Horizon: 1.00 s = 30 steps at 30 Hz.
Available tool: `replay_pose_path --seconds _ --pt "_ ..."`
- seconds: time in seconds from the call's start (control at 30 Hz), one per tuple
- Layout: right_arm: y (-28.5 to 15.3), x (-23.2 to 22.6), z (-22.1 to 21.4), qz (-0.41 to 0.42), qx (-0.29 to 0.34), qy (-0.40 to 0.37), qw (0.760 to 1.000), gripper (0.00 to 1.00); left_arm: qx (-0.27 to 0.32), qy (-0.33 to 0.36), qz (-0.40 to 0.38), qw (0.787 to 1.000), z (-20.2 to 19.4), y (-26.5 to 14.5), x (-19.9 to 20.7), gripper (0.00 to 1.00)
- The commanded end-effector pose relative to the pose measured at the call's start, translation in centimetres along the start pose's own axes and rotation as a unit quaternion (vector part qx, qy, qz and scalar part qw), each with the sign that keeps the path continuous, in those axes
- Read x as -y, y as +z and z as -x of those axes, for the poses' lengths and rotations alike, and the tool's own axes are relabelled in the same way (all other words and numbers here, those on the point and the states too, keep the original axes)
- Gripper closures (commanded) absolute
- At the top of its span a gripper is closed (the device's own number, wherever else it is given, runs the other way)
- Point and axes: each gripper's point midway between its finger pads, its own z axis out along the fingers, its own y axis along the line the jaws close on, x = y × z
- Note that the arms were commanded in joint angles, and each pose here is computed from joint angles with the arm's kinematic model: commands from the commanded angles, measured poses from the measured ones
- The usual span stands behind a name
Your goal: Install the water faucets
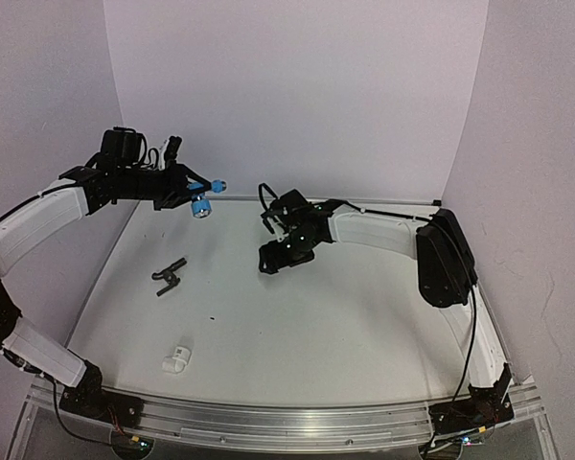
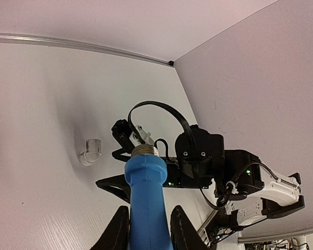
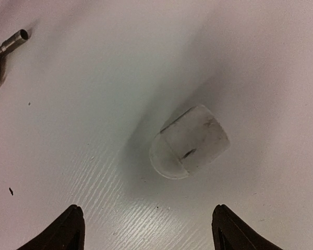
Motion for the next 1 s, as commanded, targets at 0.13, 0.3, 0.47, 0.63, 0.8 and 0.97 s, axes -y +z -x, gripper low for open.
replay_pose_path --seconds 0.13,0.3,0.47,0.63,0.8,0.97 --pt "1.2 1.1 2.1 -0.033 0.035 0.078 0.996 0.25 0.027 0.02 -0.027 0.999 1.0 -1.4 2.1 1.0" --pt "1.4 0.4 2.9 -0.014 0.041 0.095 0.995 0.25 0.029 0.022 -0.038 0.999 1.1 -1.8 2.8 1.0" --pt "2.1 1.1 3.1 -0.036 0.049 0.111 0.992 0.28 0.031 0.02 -0.037 0.999 1.1 -1.9 2.8 1.0" --pt "3.1 2.3 3.2 -0.072 0.06 0.13 0.987 0.36 0.032 0.018 -0.034 0.999 1.0 -1.9 2.5 1.0" --pt "3.3 2.4 3.9 -0.075 0.071 0.133 0.986 0.39 0.033 0.018 -0.038 0.999 1.1 -1.8 2.7 1.0" --pt "3.7 2.7 3.6 -0.084 0.069 0.132 0.985 0.46 0.031 0.017 -0.034 0.999 1.0 -1.7 2.4 1.0"
